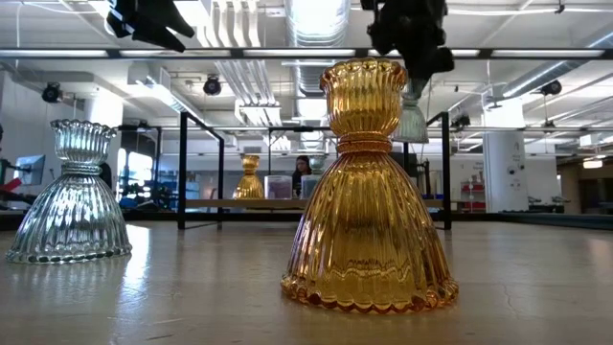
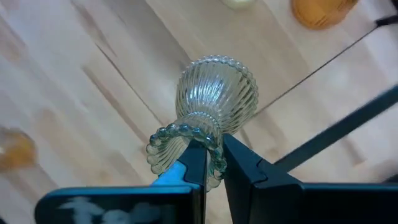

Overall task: Pick & Place candle stick holders
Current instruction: Put the right green glass candle holder on the shelf

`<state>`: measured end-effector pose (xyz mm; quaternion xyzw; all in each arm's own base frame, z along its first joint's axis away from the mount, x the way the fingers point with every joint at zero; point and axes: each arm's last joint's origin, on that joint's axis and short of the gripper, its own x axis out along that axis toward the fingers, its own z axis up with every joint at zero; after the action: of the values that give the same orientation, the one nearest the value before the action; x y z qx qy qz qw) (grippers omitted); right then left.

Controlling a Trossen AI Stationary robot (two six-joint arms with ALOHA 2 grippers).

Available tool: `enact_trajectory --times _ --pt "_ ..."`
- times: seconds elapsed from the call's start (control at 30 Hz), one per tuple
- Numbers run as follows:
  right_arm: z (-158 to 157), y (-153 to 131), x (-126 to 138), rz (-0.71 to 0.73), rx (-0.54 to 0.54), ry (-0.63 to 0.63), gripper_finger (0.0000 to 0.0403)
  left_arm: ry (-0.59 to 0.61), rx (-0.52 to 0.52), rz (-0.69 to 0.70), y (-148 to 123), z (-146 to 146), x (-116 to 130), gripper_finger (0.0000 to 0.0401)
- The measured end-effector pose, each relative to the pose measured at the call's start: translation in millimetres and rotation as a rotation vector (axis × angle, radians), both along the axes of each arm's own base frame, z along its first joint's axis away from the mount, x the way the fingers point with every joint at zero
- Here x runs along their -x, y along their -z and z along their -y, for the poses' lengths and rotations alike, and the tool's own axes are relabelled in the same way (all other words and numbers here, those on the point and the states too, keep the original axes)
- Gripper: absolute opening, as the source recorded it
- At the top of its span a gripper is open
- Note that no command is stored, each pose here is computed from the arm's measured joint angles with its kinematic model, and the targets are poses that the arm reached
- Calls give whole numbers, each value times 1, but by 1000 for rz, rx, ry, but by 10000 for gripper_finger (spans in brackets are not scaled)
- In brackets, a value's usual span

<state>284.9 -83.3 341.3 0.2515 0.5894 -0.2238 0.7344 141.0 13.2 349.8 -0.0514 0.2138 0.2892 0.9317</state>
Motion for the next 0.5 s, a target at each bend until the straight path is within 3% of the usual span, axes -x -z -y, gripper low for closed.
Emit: enact_trajectory --times 0.23,0.5 --pt "23 5 -22 -66 40 -272 22 -1 1 -1 1 0 0 303" --pt "54 16 -36 -143 33 -466 22 -2 4 -7 1 0 0 303"
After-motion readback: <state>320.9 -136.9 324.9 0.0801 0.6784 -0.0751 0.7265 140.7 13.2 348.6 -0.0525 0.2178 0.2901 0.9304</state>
